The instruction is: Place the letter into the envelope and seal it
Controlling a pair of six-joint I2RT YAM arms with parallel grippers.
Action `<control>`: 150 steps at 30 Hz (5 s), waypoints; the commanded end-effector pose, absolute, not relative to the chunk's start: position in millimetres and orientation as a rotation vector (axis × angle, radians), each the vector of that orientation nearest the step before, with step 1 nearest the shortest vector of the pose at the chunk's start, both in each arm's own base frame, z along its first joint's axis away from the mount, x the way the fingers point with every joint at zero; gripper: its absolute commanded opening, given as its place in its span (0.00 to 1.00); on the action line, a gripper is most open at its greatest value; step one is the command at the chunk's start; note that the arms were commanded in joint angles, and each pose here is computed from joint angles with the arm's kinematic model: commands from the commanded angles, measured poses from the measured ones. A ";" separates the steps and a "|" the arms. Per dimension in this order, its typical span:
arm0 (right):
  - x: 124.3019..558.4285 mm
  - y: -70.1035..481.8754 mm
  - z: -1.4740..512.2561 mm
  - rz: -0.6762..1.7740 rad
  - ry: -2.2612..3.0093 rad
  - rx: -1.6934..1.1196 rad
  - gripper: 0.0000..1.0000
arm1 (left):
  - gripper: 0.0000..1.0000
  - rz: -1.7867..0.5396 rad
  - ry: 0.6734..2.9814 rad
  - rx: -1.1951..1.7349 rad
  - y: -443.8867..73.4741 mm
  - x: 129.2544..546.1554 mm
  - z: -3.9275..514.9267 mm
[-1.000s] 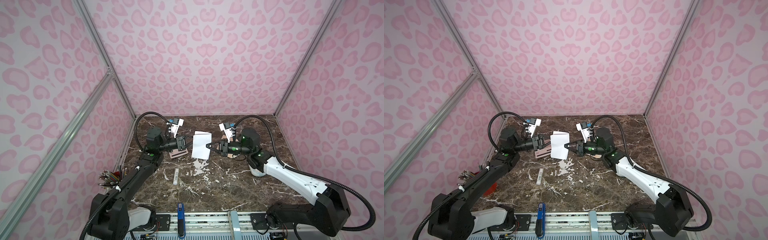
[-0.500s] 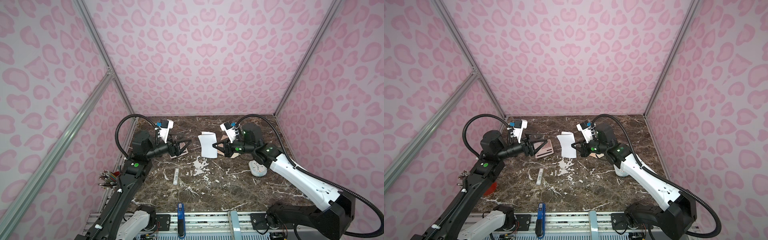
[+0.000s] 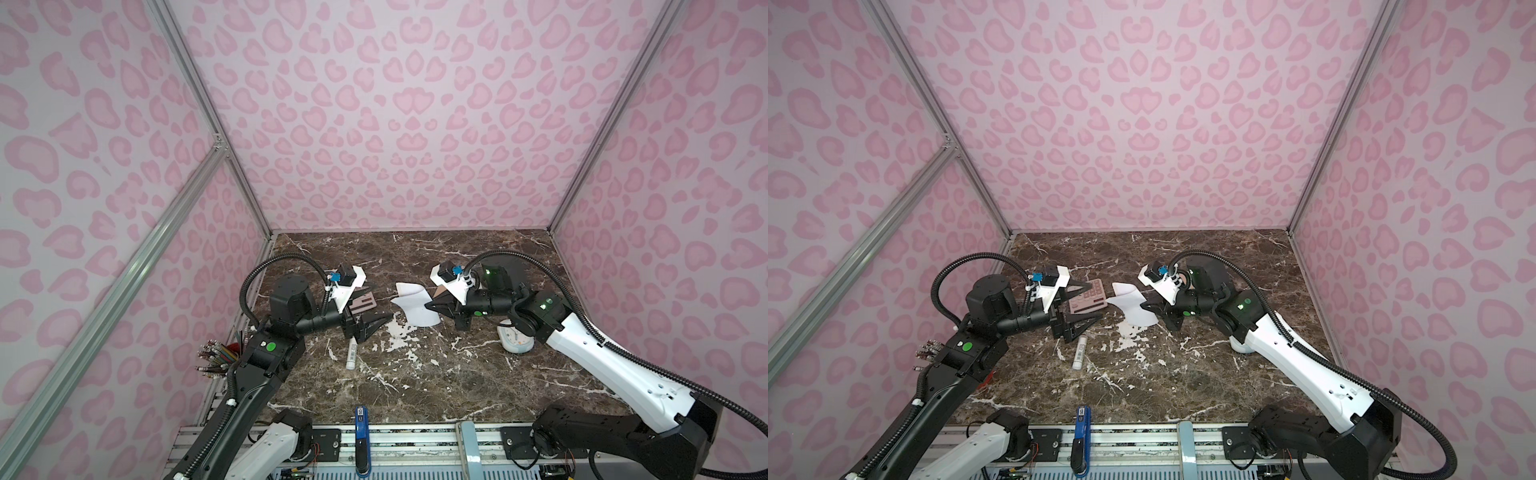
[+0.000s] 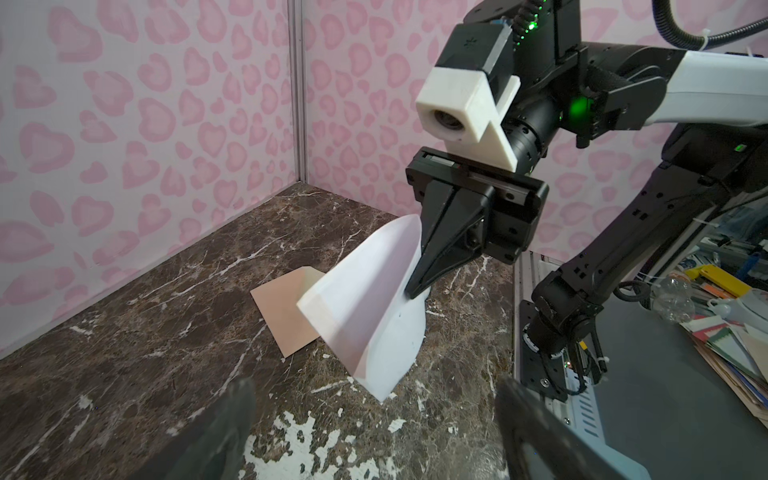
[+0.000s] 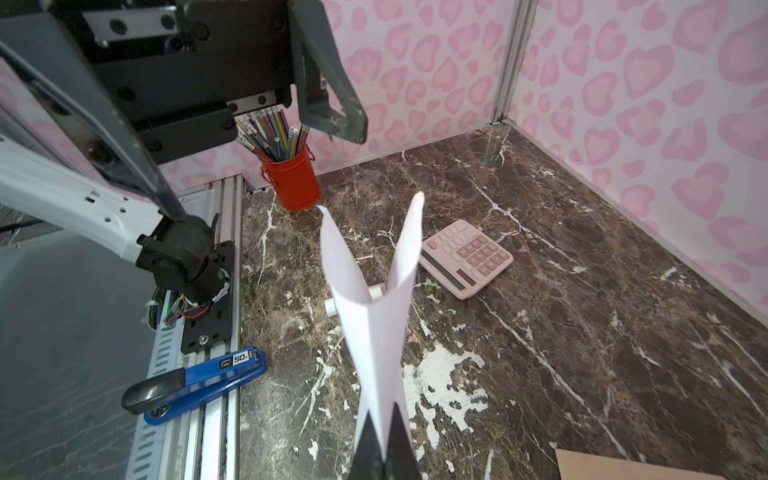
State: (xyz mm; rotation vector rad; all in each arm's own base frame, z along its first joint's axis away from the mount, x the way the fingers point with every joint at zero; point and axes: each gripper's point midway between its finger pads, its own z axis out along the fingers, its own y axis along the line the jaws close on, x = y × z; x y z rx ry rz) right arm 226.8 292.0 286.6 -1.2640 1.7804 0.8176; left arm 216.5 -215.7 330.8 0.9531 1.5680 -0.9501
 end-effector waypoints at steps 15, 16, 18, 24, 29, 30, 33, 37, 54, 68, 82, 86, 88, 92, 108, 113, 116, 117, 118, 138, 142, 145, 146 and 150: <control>204.2 298.0 257.7 0.730 1.794 -1.491 0.00 | 0.94 -1.050 1.485 1.102 -248.5 204.3 324.9; 203.0 298.9 259.0 0.733 1.790 -1.494 0.00 | 0.94 -1.050 1.486 1.103 -249.8 205.4 324.0; 200.5 300.5 258.7 0.740 1.791 -1.503 0.00 | 0.94 -1.052 1.487 1.107 -251.8 206.2 322.6; 193.6 305.2 258.8 0.769 1.790 -1.517 0.00 | 0.93 -1.090 1.484 1.133 -258.9 205.6 319.1; 191.3 306.2 260.6 0.778 1.784 -1.516 0.00 | 0.89 -1.158 1.490 1.180 -269.6 197.6 313.2; 191.5 305.7 261.0 0.777 1.784 -1.514 0.00 | 0.88 -1.165 1.492 1.186 -270.9 196.4 312.3; 191.2 305.2 260.7 0.775 1.788 -1.511 0.00 | 0.85 -1.186 1.501 1.203 -274.8 192.8 309.2; 190.9 305.0 262.5 0.777 1.781 -1.505 0.00 | 0.76 -1.189 1.531 1.221 -277.6 190.6 302.1; 185.8 300.5 262.4 0.783 1.786 -1.502 0.00 | 0.13 -1.171 1.563 1.236 -277.8 191.6 298.1; 181.1 302.1 296.5 0.968 1.676 -1.333 0.47 | 0.04 -1.119 1.548 1.188 -273.3 194.0 299.9; 194.4 317.4 325.0 1.093 1.588 -1.279 0.37 | 0.04 -1.141 1.538 1.194 -276.8 188.1 298.9; 196.3 319.2 325.6 1.120 1.582 -1.267 0.33 | 0.04 -1.138 1.533 1.197 -277.1 187.4 298.6; 196.1 320.2 324.1 1.132 1.587 -1.267 0.31 | 0.04 -1.135 1.529 1.196 -277.2 187.3 299.6; 196.7 322.0 322.0 1.153 1.598 -1.265 0.28 | 0.04 -1.126 1.521 1.192 -277.2 188.6 300.6; 195.3 322.5 310.2 1.185 1.635 -1.289 0.00 | 0.04 -1.087 1.492 1.146 -276.2 196.0 307.0; 194.6 318.9 309.0 1.168 1.632 -1.278 0.17 | 0.04 -1.070 1.482 1.124 -275.6 199.6 311.6; 194.1 316.7 307.6 1.166 1.638 -1.276 0.02 | 0.04 -1.072 1.478 1.121 -275.9 199.9 312.9; 194.1 315.9 307.9 1.166 1.638 -1.274 0.00 | 0.04 -1.073 1.477 1.121 -275.9 199.8 313.0; 193.5 315.4 307.4 1.169 1.640 -1.273 0.00 | 0.04 -1.075 1.476 1.121 -275.9 199.5 313.4; 189.6 307.8 300.7 1.146 1.659 -1.281 0.00 | 0.04 -1.074 1.459 1.113 -274.3 197.4 320.5; 190.0 307.1 297.4 1.139 1.666 -1.279 0.07 | 0.04 -1.070 1.455 1.111 -274.1 197.6 321.7; 189.7 306.6 295.6 1.136 1.667 -1.280 0.12 | 0.04 -1.069 1.451 1.111 -274.2 197.7 323.4; 189.6 306.2 295.1 1.133 1.668 -1.281 0.11 | 0.04 -1.069 1.451 1.111 -274.1 197.7 323.5; 189.1 305.6 291.6 1.130 1.678 -1.289 0.00 | 0.04 -1.065 1.449 1.110 -273.9 197.8 323.9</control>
